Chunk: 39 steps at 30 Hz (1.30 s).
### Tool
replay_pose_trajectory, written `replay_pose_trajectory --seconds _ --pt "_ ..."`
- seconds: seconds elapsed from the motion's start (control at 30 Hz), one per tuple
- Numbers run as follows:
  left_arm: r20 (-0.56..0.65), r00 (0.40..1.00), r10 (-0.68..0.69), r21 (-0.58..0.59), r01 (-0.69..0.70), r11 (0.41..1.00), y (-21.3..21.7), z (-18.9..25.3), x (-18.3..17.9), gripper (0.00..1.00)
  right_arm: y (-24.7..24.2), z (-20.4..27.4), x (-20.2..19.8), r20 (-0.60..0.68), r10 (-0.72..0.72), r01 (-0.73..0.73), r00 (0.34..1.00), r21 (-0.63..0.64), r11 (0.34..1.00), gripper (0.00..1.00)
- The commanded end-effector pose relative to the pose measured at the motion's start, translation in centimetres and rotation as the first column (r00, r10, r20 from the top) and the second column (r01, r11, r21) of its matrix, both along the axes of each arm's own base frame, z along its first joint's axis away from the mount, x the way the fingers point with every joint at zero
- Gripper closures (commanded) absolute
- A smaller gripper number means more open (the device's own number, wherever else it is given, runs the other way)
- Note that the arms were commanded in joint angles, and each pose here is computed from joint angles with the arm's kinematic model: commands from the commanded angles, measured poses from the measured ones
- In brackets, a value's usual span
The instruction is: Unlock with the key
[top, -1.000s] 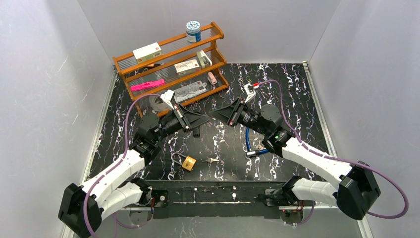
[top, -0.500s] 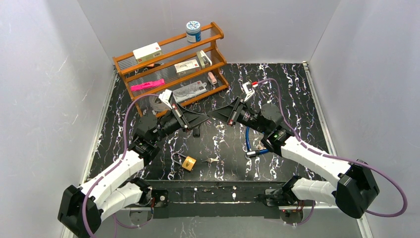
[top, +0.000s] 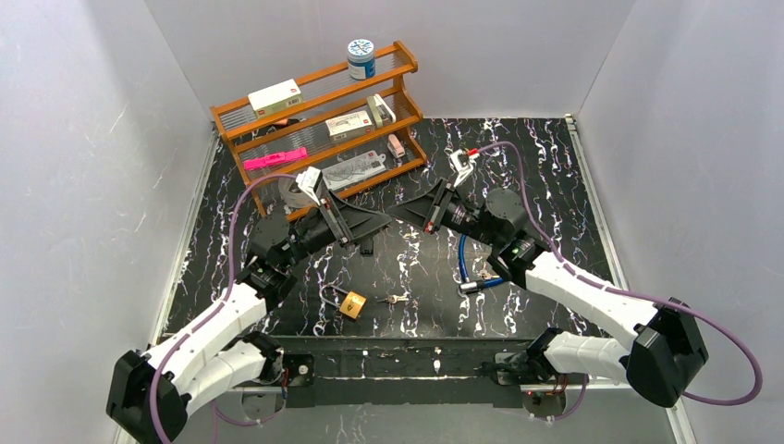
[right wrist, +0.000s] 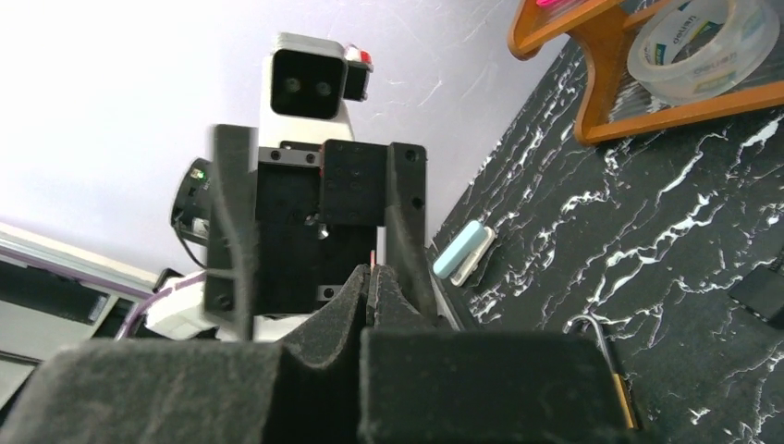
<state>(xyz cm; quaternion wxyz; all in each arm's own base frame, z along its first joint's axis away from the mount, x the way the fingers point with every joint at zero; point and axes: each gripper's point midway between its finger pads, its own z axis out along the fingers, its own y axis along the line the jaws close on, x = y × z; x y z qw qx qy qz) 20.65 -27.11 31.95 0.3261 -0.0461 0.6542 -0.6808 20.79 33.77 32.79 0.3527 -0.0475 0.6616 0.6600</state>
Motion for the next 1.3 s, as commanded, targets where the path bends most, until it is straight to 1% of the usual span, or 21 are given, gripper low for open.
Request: replay_pose_trajectory --seconds 0.0,0.03,0.07,0.13,0.17,0.23,0.3,0.37,0.47,0.57,0.6,0.67,0.7,0.8,0.9,1.07,1.17,1.23,1.27 --pt "0.125 0.99 -0.068 0.051 0.062 0.997 0.0 1.6 -2.0 0.18 -0.1 3.1 -1.2 0.144 0.067 -0.06 0.987 -0.052 0.997 0.99" --pt "0.136 0.988 -0.069 0.096 0.057 0.994 0.0 1.4 -1.9 0.04 -0.1 3.1 -1.6 0.166 0.102 -0.086 0.981 -0.099 0.991 0.99" --pt "0.128 0.989 -0.071 0.182 0.047 0.982 0.2 0.4 -1.8 0.02 -0.1 2.7 -2.0 0.199 0.143 -0.112 0.969 -0.162 0.98 0.99" --pt "0.19 0.978 -0.089 0.302 0.028 0.953 0.6 0.5 -1.8 0.02 -0.4 1.9 -2.5 0.214 0.201 -0.14 0.956 -0.268 0.953 0.99" --pt "0.247 0.963 -0.109 0.367 0.011 0.93 1.0 0.3 -1.8 0.02 -0.7 1.6 -2.8 0.219 0.231 -0.157 0.948 -0.309 0.938 0.99" --pt "0.304 0.942 -0.14 0.462 -0.018 0.887 1.7 0.0 -1.8 0.02 -1.2 0.9 -3.7 0.206 0.308 -0.21 0.929 -0.39 0.896 0.99" --pt "0.35 0.919 -0.183 0.528 -0.032 0.849 2.1 -0.3 -1.9 0.02 -1.6 0.6 -4.1 0.217 0.36 -0.236 0.907 -0.447 0.863 0.99" --pt "0.398 0.878 -0.265 0.555 -0.001 0.832 1.9 0.1 -2.6 0.03 -1.9 0.5 -4.4 0.228 0.4 -0.249 0.888 -0.494 0.833 0.99" --pt "0.437 0.814 -0.381 0.577 0.071 0.814 1.4 0.6 -3.9 0.07 -2.4 0.6 -4.8 0.256 0.455 -0.262 0.853 -0.544 0.797 0.99" --pt "0.431 0.781 -0.451 0.577 0.146 0.804 0.8 0.5 -4.7 0.2 -2.7 1.5 -5.7 0.308 0.511 -0.285 0.802 -0.555 0.781 0.99" --pt "0.417 0.768 -0.486 0.569 0.196 0.798 0.5 0.3 -5.3 0.27 -2.8 1.9 -6.3 0.326 0.537 -0.307 0.778 -0.549 0.777 0.99" --pt "0.394 0.717 -0.575 0.541 0.325 0.776 0.1 -0.1 -7.1 0.34 -2.9 2.6 -7.4 0.359 0.585 -0.351 0.728 -0.538 0.766 0.99" --pt "0.386 0.699 -0.602 0.532 0.365 0.764 0.1 -0.2 -7.8 0.4 -3.0 2.7 -7.7 0.361 0.601 -0.367 0.713 -0.537 0.759 0.99" --pt "0.392 0.697 -0.6 0.521 0.369 0.769 0.2 -0.4 -8.2 0.47 -2.9 2.8 -8.0 0.36 0.626 -0.391 0.692 -0.541 0.744 0.99" --pt "0.389 0.712 -0.585 0.496 0.373 0.784 -0.1 -0.3 -8.0 0.47 -2.6 2.3 -7.7 0.35 0.636 -0.402 0.688 -0.546 0.735 0.99" --pt "0.391 0.743 -0.543 0.43 0.374 0.821 -1.0 -0.2 -7.3 0.52 -2.2 1.7 -7.6 0.338 0.654 -0.423 0.676 -0.549 0.721 0.99" --pt "0.391 0.753 -0.53 0.424 0.364 0.829 -1.1 -0.5 -7.1 0.54 -2.2 1.6 -7.7 0.322 0.666 -0.441 0.673 -0.548 0.711 0.99" --pt "0.385 0.757 -0.527 0.426 0.36 0.83 -1.1 -0.7 -6.9 0.58 -2.2 1.4 -7.6 0.328 0.676 -0.442 0.66 -0.558 0.702 0.99" --pt "0.382 0.759 -0.528 0.427 0.362 0.829 -1.2 -0.8 -6.8 0.62 -2.2 1.4 -7.7 0.328 0.679 -0.444 0.657 -0.56 0.7 0.99"
